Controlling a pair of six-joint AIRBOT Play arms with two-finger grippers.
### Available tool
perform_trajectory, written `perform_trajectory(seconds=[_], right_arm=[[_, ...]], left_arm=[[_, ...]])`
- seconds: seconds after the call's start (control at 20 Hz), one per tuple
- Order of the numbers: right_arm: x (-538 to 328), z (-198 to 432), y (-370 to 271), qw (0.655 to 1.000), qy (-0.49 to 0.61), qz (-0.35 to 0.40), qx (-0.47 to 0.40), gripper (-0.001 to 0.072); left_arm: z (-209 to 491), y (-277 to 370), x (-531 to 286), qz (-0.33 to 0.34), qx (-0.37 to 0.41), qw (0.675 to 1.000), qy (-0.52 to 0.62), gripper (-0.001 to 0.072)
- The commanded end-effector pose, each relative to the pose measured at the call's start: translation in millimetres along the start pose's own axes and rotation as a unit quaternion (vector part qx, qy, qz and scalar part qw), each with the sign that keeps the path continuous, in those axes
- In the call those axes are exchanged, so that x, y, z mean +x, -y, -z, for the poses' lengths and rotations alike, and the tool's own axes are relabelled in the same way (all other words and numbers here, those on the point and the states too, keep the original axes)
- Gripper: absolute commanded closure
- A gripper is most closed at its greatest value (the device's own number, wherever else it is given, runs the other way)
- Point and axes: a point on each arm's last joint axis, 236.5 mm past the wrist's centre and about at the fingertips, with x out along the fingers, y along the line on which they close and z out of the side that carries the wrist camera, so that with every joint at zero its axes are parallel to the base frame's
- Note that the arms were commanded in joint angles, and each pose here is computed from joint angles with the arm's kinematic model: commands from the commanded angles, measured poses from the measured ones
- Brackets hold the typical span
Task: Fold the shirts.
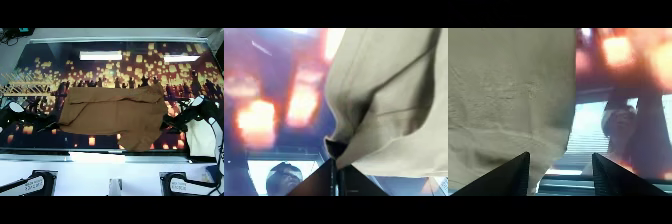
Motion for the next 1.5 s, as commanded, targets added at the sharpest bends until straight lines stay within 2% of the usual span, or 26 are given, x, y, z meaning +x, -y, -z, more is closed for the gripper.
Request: perform_trajectory(seconds=[0.0, 0.15, 0.2, 0.3, 0.35, 0.45, 0.55, 0.65, 0.7, 0.8, 0.85, 0.9, 1.0, 1.05, 1.1, 1.15, 1.2, 1.3, 1.45], right_arm=[[26.0, 5.2, -5.2, 1.000, 0.005, 0.009, -0.005, 0.0346], [27.6, -2.3, -5.8, 1.000, 0.022, 0.007, 0.007, 0.0348], [27.3, -7.9, -7.0, 0.999, 0.034, 0.004, 0.019, 0.0369], [26.2, -19.3, -16.2, 0.997, 0.057, -0.017, 0.039, 0.0543], [25.3, -23.5, -20.9, 0.996, 0.066, -0.028, 0.044, 0.0680], [20.3, -26.3, -31.2, 0.995, 0.074, -0.047, 0.039, 0.0684], [-11.9, -37.1, -46.9, 0.992, 0.115, -0.060, -0.002, 0.0686], [-90.3, -65.2, -74.3, 0.969, 0.227, -0.065, -0.072, 0.0686], [-146.0, -76.4, -93.0, 0.944, 0.300, -0.063, -0.121, 0.0685], [-297.2, -72.9, -137.9, 0.850, 0.479, -0.047, -0.214, 0.0685], [-387.4, -48.6, -158.6, 0.780, 0.579, -0.039, -0.235, 0.0684], [-473.5, -5.3, -174.6, 0.700, 0.670, -0.032, -0.245, 0.0684], [-591.2, 107.2, -192.1, 0.561, 0.790, -0.043, -0.245, 0.0684], [-620.8, 159.4, -196.2, 0.512, 0.821, -0.051, -0.248, 0.0684], [-637.5, 206.4, -197.3, 0.476, 0.841, -0.066, -0.247, 0.0684], [-642.0, 237.3, -196.3, 0.459, 0.850, -0.080, -0.244, 0.0684], [-637.6, 256.8, -193.8, 0.457, 0.851, -0.077, -0.247, 0.0684], [-624.0, 263.4, -177.5, 0.483, 0.843, -0.045, -0.233, 0.0684], [-601.3, 237.1, -150.0, 0.544, 0.814, 0.014, -0.205, 0.0684]], left_arm=[[1.5, 2.0, -2.1, 0.001, 0.001, 1.000, -0.001, 0.0673], [2.2, 2.2, -2.1, 0.002, 0.001, 1.000, -0.002, 0.0673], [2.2, 2.2, -2.1, 0.002, 0.001, 1.000, -0.002, 0.0673], [2.5, 2.2, -2.1, 0.002, 0.001, 1.000, -0.003, 0.0673], [4.1, 2.4, -2.1, 0.002, 0.001, 1.000, -0.006, 0.0673], [3.8, 4.1, -5.7, 0.003, 0.010, 1.000, -0.004, 0.0673], [-12.2, 14.4, -27.3, 0.004, 0.036, 0.999, 0.030, 0.0674], [-51.4, 39.2, -81.7, 0.006, 0.072, 0.990, 0.118, 0.0674], [-76.5, 60.2, -128.6, 0.007, 0.099, 0.977, 0.187, 0.0674], [-111.4, 114.8, -257.3, 0.012, 0.156, 0.921, 0.358, 0.0674], [-109.7, 153.1, -347.7, 0.024, 0.187, 0.865, 0.464, 0.0673], [-86.1, 190.8, -443.5, 0.039, 0.213, 0.793, 0.570, 0.0673], [12.7, 245.7, -600.6, 0.065, 0.254, 0.630, 0.731, 0.0673], [69.1, 261.1, -649.3, 0.078, 0.267, 0.562, 0.779, 0.0673], [120.1, 269.6, -679.9, 0.099, 0.268, 0.512, 0.810, 0.0673], [159.5, 272.5, -693.7, 0.113, 0.269, 0.482, 0.826, 0.0674], [184.4, 271.5, -693.7, 0.112, 0.274, 0.472, 0.831, 0.0674], [197.5, 266.1, -675.6, 0.102, 0.278, 0.492, 0.819, 0.0675], [169.5, 248.8, -646.4, 0.057, 0.266, 0.547, 0.792, 0.0675]])
